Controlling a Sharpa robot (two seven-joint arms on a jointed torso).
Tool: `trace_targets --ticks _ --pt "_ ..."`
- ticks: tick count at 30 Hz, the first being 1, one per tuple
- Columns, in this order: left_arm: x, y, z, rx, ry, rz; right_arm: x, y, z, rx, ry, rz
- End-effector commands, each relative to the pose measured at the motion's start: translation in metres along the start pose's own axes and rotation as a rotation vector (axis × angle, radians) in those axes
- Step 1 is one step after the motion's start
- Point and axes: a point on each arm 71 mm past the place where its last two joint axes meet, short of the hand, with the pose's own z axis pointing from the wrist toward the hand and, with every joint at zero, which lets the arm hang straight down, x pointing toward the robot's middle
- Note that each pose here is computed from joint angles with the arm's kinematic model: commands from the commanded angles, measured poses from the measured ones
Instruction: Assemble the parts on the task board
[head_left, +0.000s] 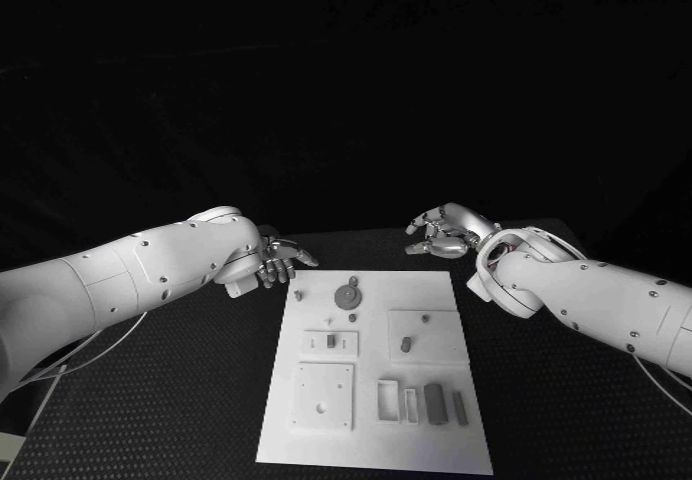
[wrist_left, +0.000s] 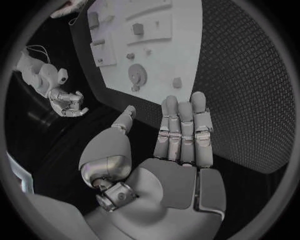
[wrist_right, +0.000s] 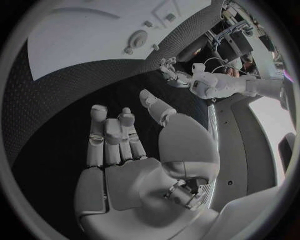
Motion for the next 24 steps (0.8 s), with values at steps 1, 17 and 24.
trace_targets --ticks 1,17,24 --pt "0.0039 0.0017 0.0046 -0.013 0.045 0.058 0.001 0.001 0.0 -0.008 0.013 0.001" --pt "0.0206 0.0148 0.0239 -0.063 0.097 0.066 0.002 0.002 0.001 -0.009 0.015 0.002" --pt "0.0215 0.0157 0.026 -0.064 0.1 0.064 0.002 0.003 0.001 -0.01 0.016 0.002"
